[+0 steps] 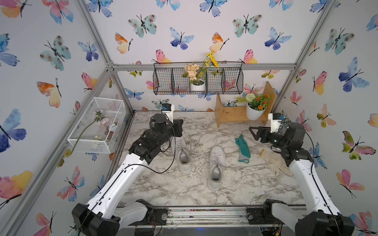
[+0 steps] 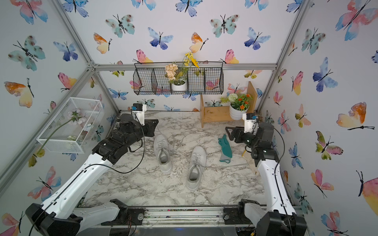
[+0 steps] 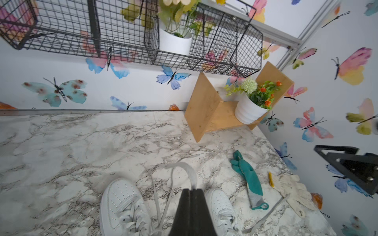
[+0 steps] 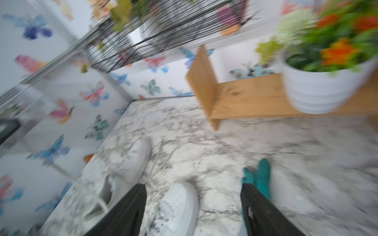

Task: Tie the shoes
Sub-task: Tie the shoelace on the shoe, then wrap the shoelace around the shoelace.

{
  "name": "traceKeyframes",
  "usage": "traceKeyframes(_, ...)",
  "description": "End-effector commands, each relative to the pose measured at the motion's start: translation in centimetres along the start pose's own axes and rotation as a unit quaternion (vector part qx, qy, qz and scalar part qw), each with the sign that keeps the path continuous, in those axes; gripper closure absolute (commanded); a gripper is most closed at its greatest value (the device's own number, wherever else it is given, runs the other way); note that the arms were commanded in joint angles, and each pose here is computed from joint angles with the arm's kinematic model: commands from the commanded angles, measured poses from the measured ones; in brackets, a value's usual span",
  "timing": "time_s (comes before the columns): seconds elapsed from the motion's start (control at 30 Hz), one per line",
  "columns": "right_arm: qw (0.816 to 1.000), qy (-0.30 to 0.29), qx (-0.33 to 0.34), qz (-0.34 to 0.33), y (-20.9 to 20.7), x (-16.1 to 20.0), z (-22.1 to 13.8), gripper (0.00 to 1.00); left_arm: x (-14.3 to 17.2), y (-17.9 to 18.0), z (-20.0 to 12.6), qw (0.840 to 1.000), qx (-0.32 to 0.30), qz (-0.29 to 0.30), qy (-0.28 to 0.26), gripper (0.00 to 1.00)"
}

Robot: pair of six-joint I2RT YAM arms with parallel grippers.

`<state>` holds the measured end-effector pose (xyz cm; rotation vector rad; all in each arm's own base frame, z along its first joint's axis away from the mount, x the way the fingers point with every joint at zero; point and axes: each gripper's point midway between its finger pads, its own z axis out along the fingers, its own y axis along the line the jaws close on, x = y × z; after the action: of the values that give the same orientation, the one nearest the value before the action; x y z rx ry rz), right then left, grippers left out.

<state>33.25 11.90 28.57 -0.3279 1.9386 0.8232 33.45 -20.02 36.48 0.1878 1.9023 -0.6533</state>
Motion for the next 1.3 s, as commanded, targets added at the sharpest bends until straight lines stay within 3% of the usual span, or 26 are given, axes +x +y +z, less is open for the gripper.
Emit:
traceKeyframes(0.0,0.990,0.055,-0.116,-0.050,5.7,3.6,1.9,0.20,-1.5,-2.7,-1.0,0.998,0.054,-0.014,-0.013,1.00)
traceKeyframes(0.1,0.979,0.098,-0.159,-0.086,8.7,7.4,3.9,0.18,-2.3,-3.6,-1.3,0.997,0.074,-0.022,-0.020,1.00)
traceKeyframes(0.27,0.961,0.163,-0.174,-0.144,11.4,12.7,7.3,0.18,-3.2,-4.2,-1.8,0.995,0.087,-0.033,-0.033,1.00)
traceKeyframes(0.63,0.949,0.200,-0.180,-0.160,12.0,16.2,11.8,0.27,-3.9,-4.2,-2.1,0.995,0.084,-0.042,-0.046,1.00)
traceKeyframes(0.73,0.950,0.202,-0.181,-0.156,12.1,16.2,11.8,0.41,-3.8,-3.9,-2.1,0.995,0.076,-0.039,-0.046,1.00)
traceKeyframes(0.83,0.955,0.189,-0.164,-0.157,12.0,15.4,11.2,0.69,-3.4,-3.5,-2.2,0.996,0.066,-0.035,-0.039,1.00)
traceKeyframes(0.93,0.963,0.170,-0.143,-0.155,11.7,14.5,10.3,0.95,-1.8,-3.2,-1.8,0.998,0.060,-0.023,-0.017,1.00)
traceKeyframes(1.1,0.974,0.145,-0.106,-0.140,11.0,13.6,8.7,0.98,3.4,-3.3,-1.7,0.998,0.044,0.010,0.046,1.00)
traceKeyframes(1.27,0.979,0.131,-0.090,-0.126,10.8,13.1,7.7,0.98,11.7,-3.8,-1.9,0.990,0.037,0.008,0.138,1.00)
